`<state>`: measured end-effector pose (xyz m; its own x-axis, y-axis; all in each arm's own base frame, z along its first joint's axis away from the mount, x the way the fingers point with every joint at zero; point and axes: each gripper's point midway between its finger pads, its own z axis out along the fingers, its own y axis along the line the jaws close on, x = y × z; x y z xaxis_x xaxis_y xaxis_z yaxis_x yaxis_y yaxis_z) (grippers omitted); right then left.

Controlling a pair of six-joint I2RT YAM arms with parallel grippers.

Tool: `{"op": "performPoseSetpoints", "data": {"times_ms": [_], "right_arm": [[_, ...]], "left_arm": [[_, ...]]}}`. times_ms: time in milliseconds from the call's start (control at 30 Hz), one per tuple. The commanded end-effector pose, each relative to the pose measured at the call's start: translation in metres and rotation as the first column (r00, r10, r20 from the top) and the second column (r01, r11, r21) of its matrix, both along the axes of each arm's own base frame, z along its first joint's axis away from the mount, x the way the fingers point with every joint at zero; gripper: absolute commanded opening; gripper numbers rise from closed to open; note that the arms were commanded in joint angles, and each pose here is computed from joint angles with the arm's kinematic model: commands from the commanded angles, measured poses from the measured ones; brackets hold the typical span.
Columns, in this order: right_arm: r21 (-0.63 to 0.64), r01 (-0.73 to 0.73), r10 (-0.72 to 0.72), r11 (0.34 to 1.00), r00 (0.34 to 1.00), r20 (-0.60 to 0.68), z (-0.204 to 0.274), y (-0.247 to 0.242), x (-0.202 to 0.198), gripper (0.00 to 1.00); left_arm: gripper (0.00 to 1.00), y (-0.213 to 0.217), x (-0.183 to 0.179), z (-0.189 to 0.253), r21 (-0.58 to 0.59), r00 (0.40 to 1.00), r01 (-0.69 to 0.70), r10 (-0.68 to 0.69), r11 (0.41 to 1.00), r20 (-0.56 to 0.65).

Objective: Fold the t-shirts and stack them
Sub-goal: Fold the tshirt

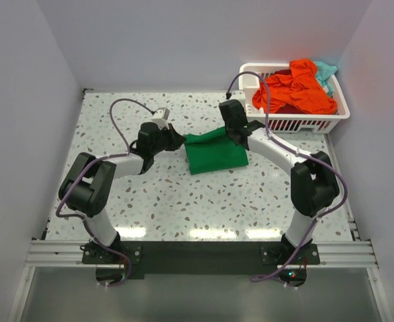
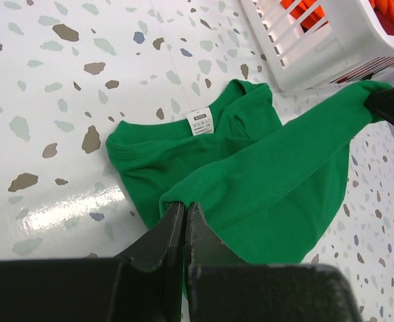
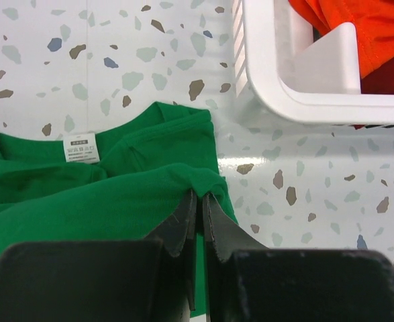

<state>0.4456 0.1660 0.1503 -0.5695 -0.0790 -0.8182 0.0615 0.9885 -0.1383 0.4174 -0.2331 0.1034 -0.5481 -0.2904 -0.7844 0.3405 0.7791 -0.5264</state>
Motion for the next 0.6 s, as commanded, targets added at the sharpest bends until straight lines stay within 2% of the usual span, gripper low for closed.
{"op": "performPoseSetpoints", "data": {"times_ms": [0, 200, 233, 267, 300, 333, 367, 433, 467, 567], "right_arm": [[0.009, 0.023, -0.023, 1.000, 0.996, 0.081, 0.025, 0.000, 0.021, 0.00], [-0.002, 0.045, -0.045, 0.999, 0.996, 0.083, 0.021, -0.002, 0.026, 0.00], [-0.001, 0.043, -0.043, 0.999, 0.995, 0.085, 0.022, -0.001, 0.027, 0.06], [0.001, 0.037, -0.037, 0.999, 0.996, 0.083, 0.023, 0.000, 0.027, 0.19], [0.012, 0.026, -0.027, 1.000, 0.996, 0.091, 0.025, 0.002, 0.028, 0.36], [0.010, 0.015, -0.016, 1.000, 0.996, 0.087, 0.023, 0.003, 0.027, 0.57], [0.016, 0.001, -0.002, 1.000, 0.996, 0.091, 0.024, 0.006, 0.026, 0.63], [0.043, -0.035, 0.030, 0.998, 0.993, 0.112, 0.031, 0.011, 0.026, 0.74], [0.052, -0.049, 0.043, 0.997, 0.993, 0.114, 0.033, 0.013, 0.025, 0.75], [0.085, -0.093, 0.083, 0.992, 0.989, 0.119, 0.038, 0.020, 0.020, 0.77]], "left_arm": [[0.00, -0.007, 0.027, 0.029, -0.013, 0.993, 0.034, -0.033, 0.999, 0.115], [0.00, 0.000, 0.051, 0.010, 0.025, 0.996, -0.002, -0.001, 1.000, 0.091], [0.09, 0.002, 0.052, 0.007, 0.030, 0.997, -0.009, 0.007, 1.000, 0.081], [0.43, 0.004, 0.052, 0.007, 0.034, 0.997, -0.019, 0.016, 0.999, 0.078], [0.59, 0.011, 0.053, 0.003, 0.051, 0.996, -0.053, 0.050, 0.997, 0.068], [0.69, 0.015, 0.052, 0.010, 0.051, 0.994, -0.071, 0.067, 0.996, 0.082], [0.79, 0.020, 0.052, 0.012, 0.058, 0.991, -0.101, 0.096, 0.993, 0.089], [0.87, 0.028, 0.045, 0.015, 0.066, 0.989, -0.126, 0.120, 0.990, 0.090], [0.91, 0.028, 0.041, 0.015, 0.065, 0.989, -0.126, 0.120, 0.990, 0.089], [0.93, 0.029, 0.027, 0.010, 0.063, 0.992, -0.113, 0.108, 0.992, 0.070]]}}
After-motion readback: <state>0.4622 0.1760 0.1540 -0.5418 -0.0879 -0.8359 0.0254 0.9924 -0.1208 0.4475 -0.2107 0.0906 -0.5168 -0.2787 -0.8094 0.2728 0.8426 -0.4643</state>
